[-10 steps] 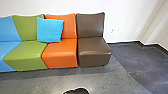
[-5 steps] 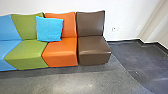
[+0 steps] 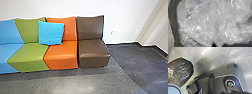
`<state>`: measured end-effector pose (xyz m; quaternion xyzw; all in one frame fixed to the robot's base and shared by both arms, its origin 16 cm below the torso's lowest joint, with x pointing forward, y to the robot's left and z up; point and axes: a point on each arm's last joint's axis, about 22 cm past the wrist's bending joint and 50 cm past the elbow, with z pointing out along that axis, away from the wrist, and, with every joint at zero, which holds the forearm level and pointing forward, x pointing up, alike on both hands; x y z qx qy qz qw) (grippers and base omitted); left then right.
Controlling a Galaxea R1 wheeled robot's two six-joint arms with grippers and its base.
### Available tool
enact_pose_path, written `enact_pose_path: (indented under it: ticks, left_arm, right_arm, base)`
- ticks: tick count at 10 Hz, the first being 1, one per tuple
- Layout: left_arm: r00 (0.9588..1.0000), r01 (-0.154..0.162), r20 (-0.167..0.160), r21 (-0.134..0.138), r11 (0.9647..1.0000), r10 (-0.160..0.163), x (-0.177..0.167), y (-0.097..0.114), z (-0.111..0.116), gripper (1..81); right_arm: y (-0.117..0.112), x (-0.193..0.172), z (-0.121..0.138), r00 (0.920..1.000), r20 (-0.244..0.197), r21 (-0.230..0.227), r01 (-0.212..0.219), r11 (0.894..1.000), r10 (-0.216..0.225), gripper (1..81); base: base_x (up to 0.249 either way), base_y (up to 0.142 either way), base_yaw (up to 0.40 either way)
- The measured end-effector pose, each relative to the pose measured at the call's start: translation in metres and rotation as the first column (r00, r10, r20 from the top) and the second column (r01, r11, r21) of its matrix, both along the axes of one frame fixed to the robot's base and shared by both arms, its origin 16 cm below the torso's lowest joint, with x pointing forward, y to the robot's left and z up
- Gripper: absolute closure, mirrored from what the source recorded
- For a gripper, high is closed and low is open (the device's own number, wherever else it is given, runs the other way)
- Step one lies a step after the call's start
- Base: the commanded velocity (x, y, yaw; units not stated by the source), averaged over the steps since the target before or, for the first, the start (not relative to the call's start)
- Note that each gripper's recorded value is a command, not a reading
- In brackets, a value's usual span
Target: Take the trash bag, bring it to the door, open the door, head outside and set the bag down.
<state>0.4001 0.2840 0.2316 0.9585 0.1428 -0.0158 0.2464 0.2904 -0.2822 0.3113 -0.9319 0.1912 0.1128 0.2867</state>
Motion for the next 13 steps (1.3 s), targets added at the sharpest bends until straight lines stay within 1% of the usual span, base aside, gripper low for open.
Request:
enact_pose_path:
  ticks: [1,2,3,4,5,7,9,10,11,12,13]
  left_arm:
    - [0.9998,0.018,0.005,-0.002,0.9998,-0.018,-0.012,-0.002,0.012,81.1]
    - [0.9996,0.024,0.017,0.001,0.9997,-0.024,-0.017,-0.002,0.025,81.1]
    - [0.9985,0.036,0.041,0.014,0.9992,-0.037,-0.019,0.002,0.037,81.1]
    - [0.9979,0.04,0.049,0.025,0.9989,-0.041,-0.025,0.005,0.047,81.1]
    - [0.9966,0.057,0.058,0.034,0.9978,-0.058,-0.036,0.002,0.054,81.1]
    - [0.9937,0.09,0.064,0.034,0.9954,-0.092,-0.062,-0.013,0.067,81.1]
    - [0.9889,0.125,0.074,0.058,0.9905,-0.129,-0.089,-0.013,0.079,81.1]
    - [0.9868,0.142,0.069,0.072,0.9873,-0.147,-0.105,-0.012,0.08,81.1]
    - [0.9848,0.16,0.056,0.081,0.9838,-0.165,-0.123,-0.015,0.08,81.1]
    - [0.9839,0.171,0.039,0.084,0.9818,-0.174,-0.14,-0.02,0.081,81.1]
    - [0.9807,0.191,0.025,0.092,0.9773,-0.194,-0.156,-0.023,0.083,81.1]
  right_arm:
    - [-0.002,-0.002,0.007,0.9999,0.017,-0.011,-0.002,1.0,0.002,1.0]
    - [0.0,-0.008,0.013,0.9995,0.03,-0.018,-0.007,1.0,0.007,1.0]
    - [0.009,-0.015,0.02,0.999,0.043,-0.014,-0.009,1.0,0.01,1.0]
    - [0.015,-0.018,0.027,0.9984,0.055,-0.012,-0.01,1.0,0.011,1.0]
    - [0.018,-0.025,0.033,0.9979,0.063,-0.017,-0.013,1.0,0.014,1.0]
    - [0.017,-0.032,0.042,0.9958,0.089,-0.042,-0.015,0.999,0.019,1.0]
    - [0.02,-0.044,0.05,0.9931,0.113,-0.061,-0.022,0.998,0.029,1.0]
    - [0.024,-0.053,0.05,0.9929,0.115,-0.066,-0.023,0.998,0.03,1.0]
    - [0.032,-0.067,0.05,0.9941,0.102,-0.066,-0.03,0.997,0.037,1.0]
    - [0.041,-0.079,0.052,0.9949,0.094,-0.065,-0.032,0.997,0.038,1.0]
    - [0.046,-0.093,0.054,0.9956,0.086,-0.07,-0.03,0.997,0.036,1.0]
  base:
    - [0.0,0.0,0.0]
    - [0.0,0.0,0.0]
    - [0.0,0.0,0.0]
    - [0.0,0.0,0.0]
    - [0.0,0.0,0.0]
    - [0.0,0.0,0.0]
    - [0.0,0.0,0.0]
    - [0.0,0.0,0.0]
    - [0.0,0.0,0.0]
    - [0.0,0.0,0.0]
    - [0.0,0.0,0.0]
